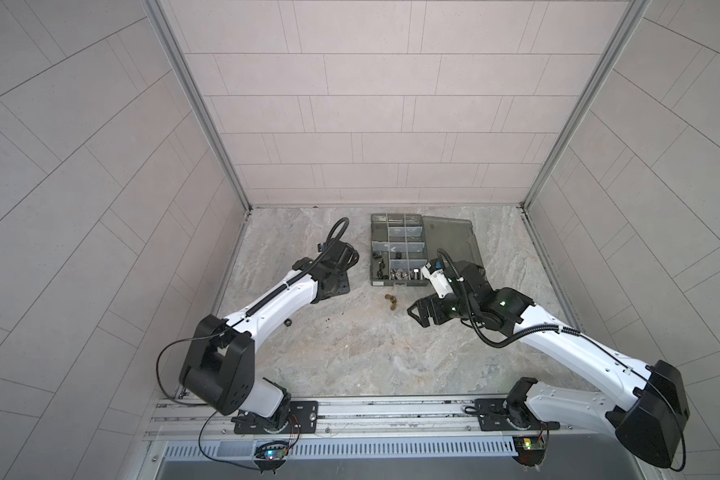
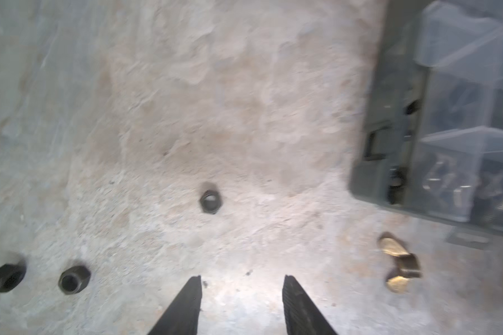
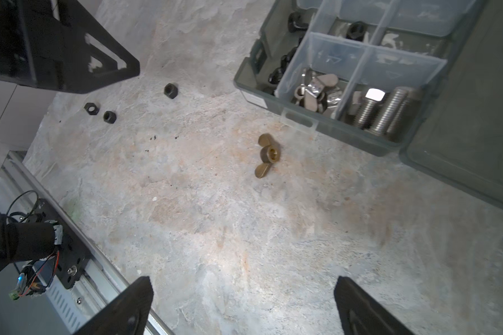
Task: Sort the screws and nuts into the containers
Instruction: 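Withdraw the left gripper and move it over another black hex nut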
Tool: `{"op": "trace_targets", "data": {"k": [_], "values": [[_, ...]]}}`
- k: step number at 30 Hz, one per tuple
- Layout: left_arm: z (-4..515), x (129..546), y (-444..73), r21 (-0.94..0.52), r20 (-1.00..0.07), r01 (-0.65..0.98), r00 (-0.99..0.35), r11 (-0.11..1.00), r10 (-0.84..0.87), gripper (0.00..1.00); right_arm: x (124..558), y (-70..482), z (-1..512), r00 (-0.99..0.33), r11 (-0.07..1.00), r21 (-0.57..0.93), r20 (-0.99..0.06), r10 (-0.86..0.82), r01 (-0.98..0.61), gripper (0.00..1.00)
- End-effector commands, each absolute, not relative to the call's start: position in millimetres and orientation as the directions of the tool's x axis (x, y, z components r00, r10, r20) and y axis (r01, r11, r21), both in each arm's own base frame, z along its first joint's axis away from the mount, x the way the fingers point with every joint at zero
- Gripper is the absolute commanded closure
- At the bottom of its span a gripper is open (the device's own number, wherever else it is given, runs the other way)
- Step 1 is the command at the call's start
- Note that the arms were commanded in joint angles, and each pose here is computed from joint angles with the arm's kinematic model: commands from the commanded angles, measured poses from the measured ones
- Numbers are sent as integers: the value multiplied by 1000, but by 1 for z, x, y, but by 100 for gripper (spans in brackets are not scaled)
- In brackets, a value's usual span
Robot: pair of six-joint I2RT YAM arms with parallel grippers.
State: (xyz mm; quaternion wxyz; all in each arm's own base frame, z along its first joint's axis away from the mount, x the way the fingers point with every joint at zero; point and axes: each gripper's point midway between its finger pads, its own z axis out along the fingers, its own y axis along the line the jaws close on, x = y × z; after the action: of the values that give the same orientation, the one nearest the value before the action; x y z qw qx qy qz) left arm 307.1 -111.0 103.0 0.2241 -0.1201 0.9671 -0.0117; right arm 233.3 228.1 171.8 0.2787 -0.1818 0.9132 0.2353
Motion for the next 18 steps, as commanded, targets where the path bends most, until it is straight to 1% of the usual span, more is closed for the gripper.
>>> {"op": "trace_targets", "data": {"k": [1, 6, 12, 18], "values": [[101, 304, -91, -109, -482, -297, -819, 948, -312, 47, 230, 241, 185, -756, 824, 327, -631, -175, -464, 1], [92, 303, -74, -154, -446, -344, -812, 926, -376, 47, 216, 272, 197, -720, 796, 304, -657, -222, -523, 1], [84, 317, -81, -196, -389, -349, -831, 917, -399, 47, 206, 305, 203, -685, 778, 250, -667, -293, -577, 1], [68, 331, -88, -186, -345, -338, -857, 923, -383, 47, 205, 310, 200, -682, 784, 226, -662, -311, -578, 1]]}}
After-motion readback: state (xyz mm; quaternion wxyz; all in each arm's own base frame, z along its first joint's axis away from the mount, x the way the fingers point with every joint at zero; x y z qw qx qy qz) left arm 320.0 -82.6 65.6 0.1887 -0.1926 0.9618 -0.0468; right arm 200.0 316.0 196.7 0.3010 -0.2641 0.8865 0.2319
